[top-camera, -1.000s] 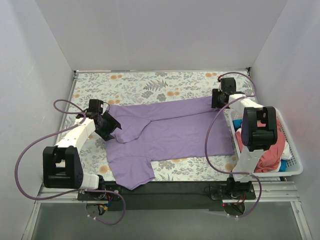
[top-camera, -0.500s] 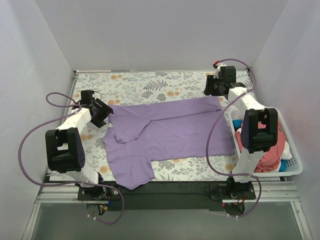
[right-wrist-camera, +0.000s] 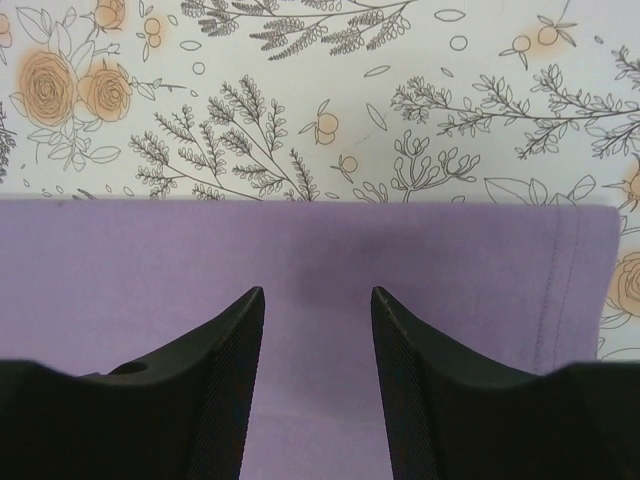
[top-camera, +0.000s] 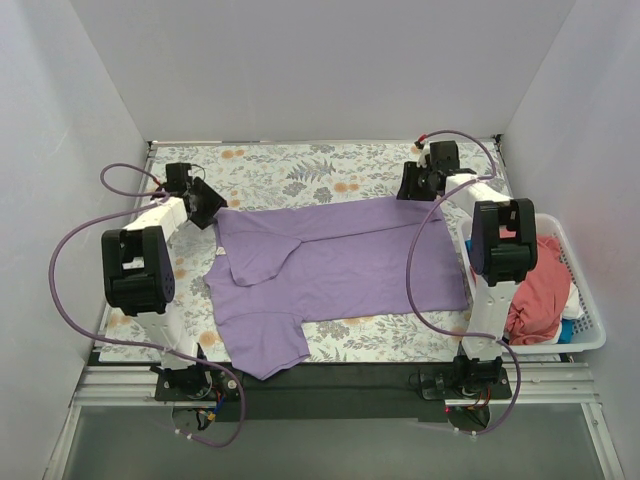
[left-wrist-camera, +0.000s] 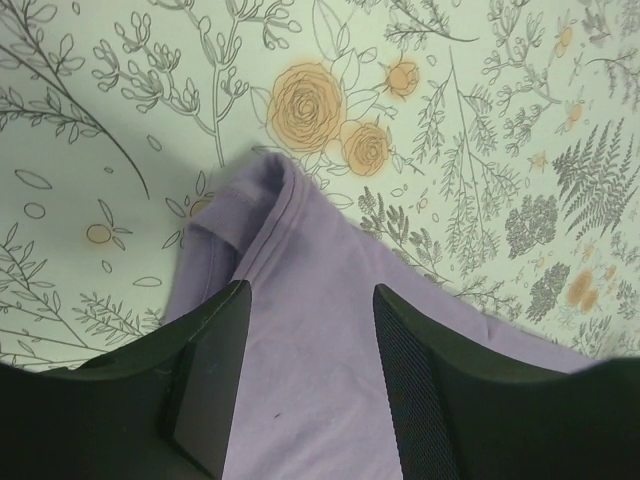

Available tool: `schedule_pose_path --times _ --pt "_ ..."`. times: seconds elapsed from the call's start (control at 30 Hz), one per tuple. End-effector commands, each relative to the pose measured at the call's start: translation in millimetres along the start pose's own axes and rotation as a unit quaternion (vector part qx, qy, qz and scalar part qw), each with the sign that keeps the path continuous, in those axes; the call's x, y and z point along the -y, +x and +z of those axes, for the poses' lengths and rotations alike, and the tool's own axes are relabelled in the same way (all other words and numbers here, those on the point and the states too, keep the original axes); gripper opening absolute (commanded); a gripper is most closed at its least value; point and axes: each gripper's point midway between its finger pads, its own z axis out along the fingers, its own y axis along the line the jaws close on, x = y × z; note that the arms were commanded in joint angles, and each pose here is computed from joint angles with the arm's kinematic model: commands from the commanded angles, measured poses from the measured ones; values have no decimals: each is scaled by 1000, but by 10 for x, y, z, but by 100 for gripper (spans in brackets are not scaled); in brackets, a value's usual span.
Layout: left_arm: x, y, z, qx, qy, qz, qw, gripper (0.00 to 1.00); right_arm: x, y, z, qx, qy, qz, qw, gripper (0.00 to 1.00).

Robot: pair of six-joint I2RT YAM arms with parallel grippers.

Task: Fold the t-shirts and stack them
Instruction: Fold the tshirt

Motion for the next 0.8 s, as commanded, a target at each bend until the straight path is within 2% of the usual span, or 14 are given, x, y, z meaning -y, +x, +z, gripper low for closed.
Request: schedule_pose_path --times 0.0,0.13,0.27,0.43,0.6,0.77 --pt "131 -173 13 25 15 14 999 50 -52 -369 -29 47 -13 -9 999 53" --pt "23 -108 148 14 -4 12 1000 48 -3 -350 32 45 -13 -2 999 53" --pt "-36 -76 187 10 -13 12 1000 33 14 -324 59 42 -13 0 999 53" --pt "-124 -75 227 13 -31 10 999 34 76 -223 140 32 -11 7 999 53" --pt "-162 -151 178 34 -45 18 998 40 116 -170 167 27 -9 10 1000 53" --pt "-161 -111 197 26 -39 24 999 40 158 -103 199 21 -8 18 1000 53"
